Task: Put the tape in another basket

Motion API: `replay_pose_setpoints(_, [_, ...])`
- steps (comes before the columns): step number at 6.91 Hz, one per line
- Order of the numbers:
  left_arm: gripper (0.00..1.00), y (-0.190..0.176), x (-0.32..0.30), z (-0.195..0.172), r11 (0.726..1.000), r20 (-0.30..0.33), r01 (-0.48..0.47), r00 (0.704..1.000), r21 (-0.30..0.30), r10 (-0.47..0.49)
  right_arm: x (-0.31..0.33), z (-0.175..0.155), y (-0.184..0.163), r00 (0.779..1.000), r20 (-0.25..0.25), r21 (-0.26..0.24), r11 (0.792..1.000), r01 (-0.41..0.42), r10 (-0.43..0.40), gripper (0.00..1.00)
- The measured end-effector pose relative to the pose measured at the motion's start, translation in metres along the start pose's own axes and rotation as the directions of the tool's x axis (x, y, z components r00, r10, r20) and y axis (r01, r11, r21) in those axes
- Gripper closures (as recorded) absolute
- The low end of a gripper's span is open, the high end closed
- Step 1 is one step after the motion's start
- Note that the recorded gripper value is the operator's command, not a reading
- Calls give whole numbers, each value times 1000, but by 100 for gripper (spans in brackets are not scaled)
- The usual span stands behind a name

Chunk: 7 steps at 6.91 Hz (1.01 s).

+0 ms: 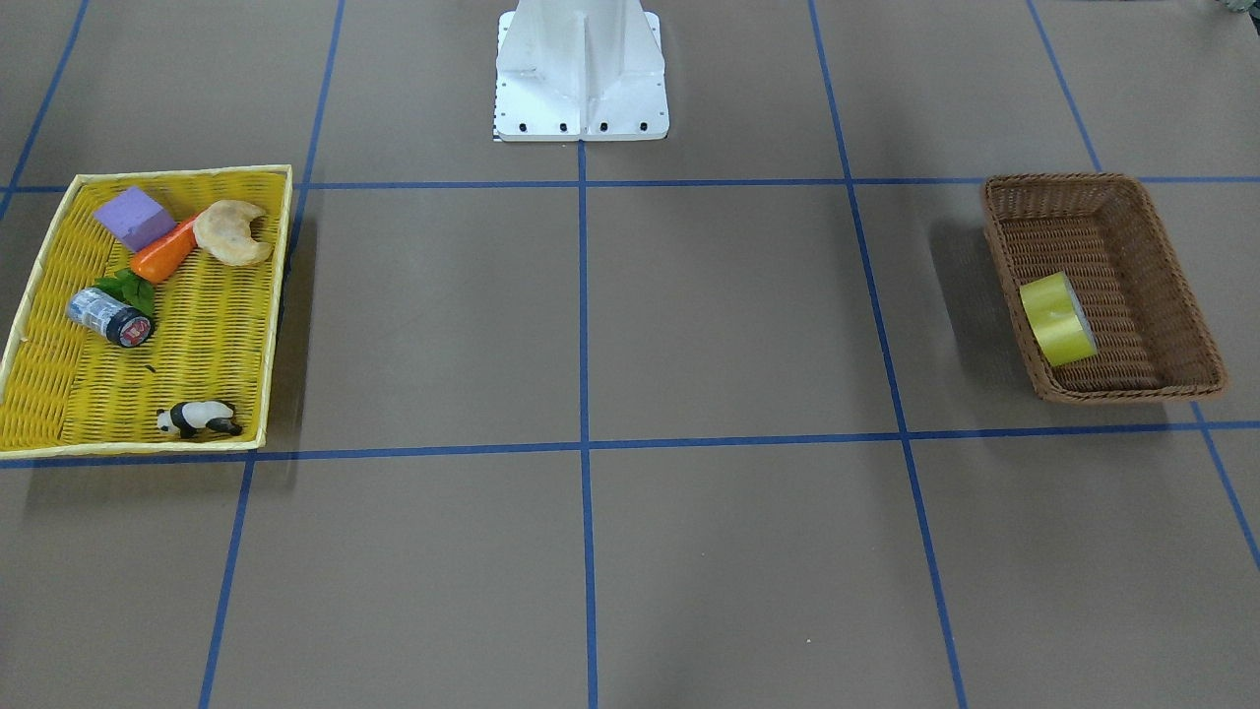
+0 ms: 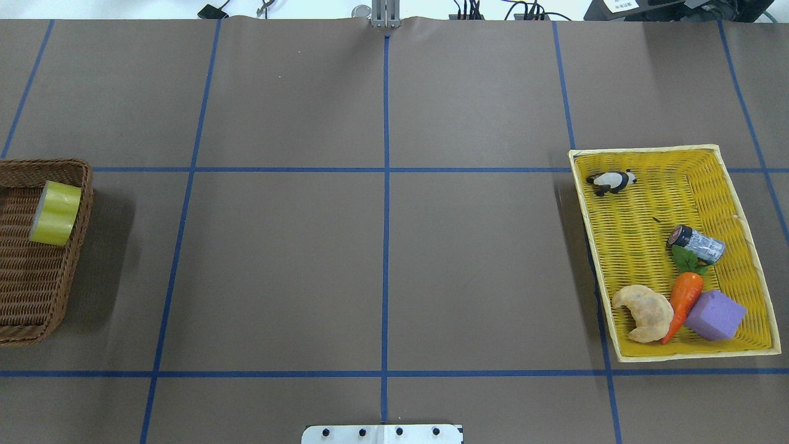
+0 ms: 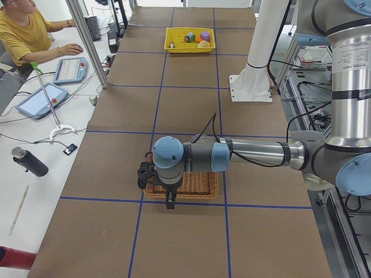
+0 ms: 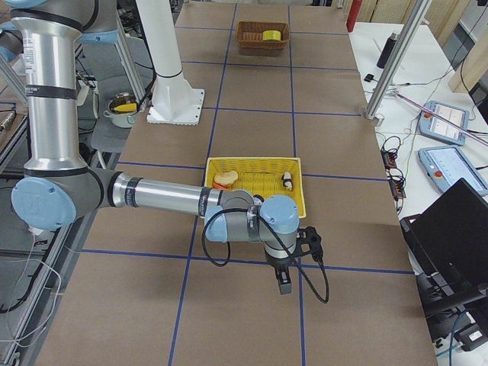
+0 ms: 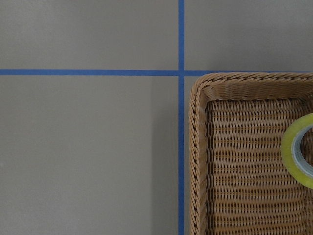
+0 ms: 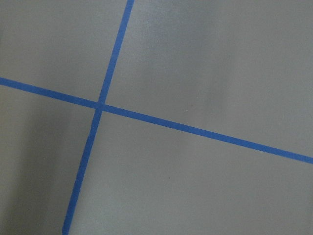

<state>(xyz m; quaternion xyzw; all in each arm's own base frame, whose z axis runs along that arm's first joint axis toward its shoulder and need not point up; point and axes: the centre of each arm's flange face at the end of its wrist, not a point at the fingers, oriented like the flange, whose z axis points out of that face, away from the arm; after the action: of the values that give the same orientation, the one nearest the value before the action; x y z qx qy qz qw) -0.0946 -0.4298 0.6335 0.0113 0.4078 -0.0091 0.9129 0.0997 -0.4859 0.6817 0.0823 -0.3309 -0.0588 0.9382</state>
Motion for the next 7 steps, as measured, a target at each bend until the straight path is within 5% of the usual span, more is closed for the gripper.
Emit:
replay_pose_setpoints(2, [1, 8, -4, 4, 1000, 1, 6, 1000, -10, -6, -10, -8, -13, 998, 45, -7, 999, -50, 50, 0])
replay_pose_setpoints(7, [1, 13, -6, 8, 1000, -1, 8, 1000, -17, -8, -20, 0, -18, 998, 48, -48, 998, -44, 46, 0])
